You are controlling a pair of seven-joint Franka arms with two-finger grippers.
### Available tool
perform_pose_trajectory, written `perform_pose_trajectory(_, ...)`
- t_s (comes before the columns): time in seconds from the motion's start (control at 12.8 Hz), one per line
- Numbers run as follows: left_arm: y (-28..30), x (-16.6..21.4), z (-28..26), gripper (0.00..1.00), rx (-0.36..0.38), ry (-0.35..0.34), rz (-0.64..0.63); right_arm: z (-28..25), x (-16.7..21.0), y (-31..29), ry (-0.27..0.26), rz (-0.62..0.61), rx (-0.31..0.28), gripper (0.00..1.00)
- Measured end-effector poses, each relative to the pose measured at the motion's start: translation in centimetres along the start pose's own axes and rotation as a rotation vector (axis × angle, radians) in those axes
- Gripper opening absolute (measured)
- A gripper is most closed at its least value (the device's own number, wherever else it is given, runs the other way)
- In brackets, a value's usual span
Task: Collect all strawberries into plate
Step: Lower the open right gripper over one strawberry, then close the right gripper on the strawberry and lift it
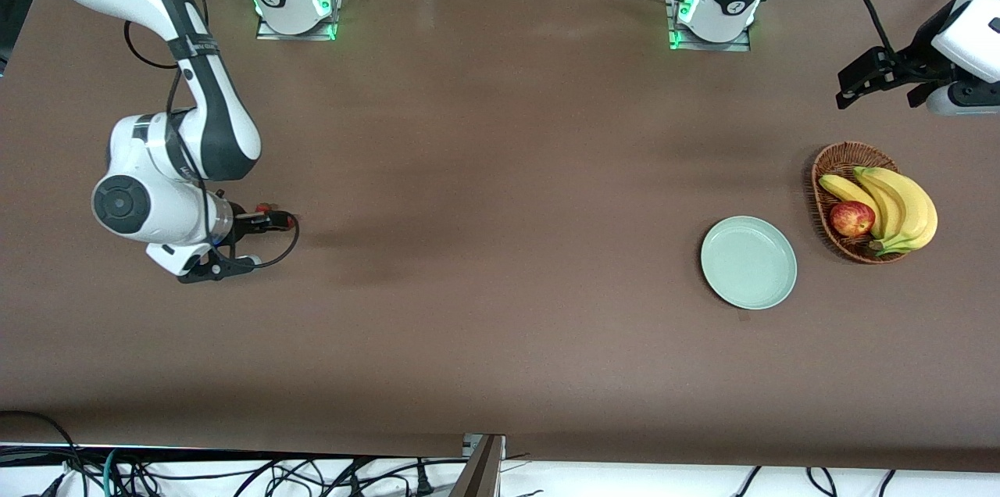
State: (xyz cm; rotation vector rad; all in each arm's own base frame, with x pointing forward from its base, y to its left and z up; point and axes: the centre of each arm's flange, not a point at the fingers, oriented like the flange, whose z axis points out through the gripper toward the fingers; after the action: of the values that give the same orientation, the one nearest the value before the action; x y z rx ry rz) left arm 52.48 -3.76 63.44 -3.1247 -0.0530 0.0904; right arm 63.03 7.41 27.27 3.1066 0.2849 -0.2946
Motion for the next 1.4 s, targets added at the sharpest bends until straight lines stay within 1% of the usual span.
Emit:
perform_pose_trajectory(0.31, 2.1, -0.5, -0.2, 1.0, 0.006, -0.02, 0.038, 3.9, -1.2, -0.2, 0.028, 0.002, -0.001, 1.0)
perform_pose_trajectory(0.47, 2.7, -0.8, 0.4, 1.0, 0.014, -0.059, 0.048, 5.4, -1.8, -0.2, 0.04, 0.002, -0.001, 1.0)
perform_pose_trajectory(0.62, 3.5, -1.2, 0.7, 1.0, 0.046, -0.094, 0.066, 6.7, -2.4, -0.3, 0.052, 0.001, -0.001, 1.0)
perform_pose_trajectory(0.78, 3.6, -1.2, 0.5, 1.0, 0.058, -0.099, 0.065, 7.9, -2.8, -0.4, 0.055, 0.0, -0.001, 1.0)
perform_pose_trajectory(1.01, 1.3, -0.5, 1.1, 1.0, 0.047, -0.121, 0.023, 9.0, -3.1, -0.5, 0.053, -0.001, 0.0, 1.0)
perform_pose_trajectory(1.25, 1.3, 0.0, 1.7, 1.0, 0.045, -0.126, 0.025, 9.6, -3.0, -0.6, 0.049, -0.003, 0.0, 0.97)
perform_pose_trajectory(1.4, 1.6, 0.4, 1.9, 1.0, 0.043, -0.114, 0.028, 9.9, -3.0, -0.6, 0.05, -0.004, 0.0, 0.93)
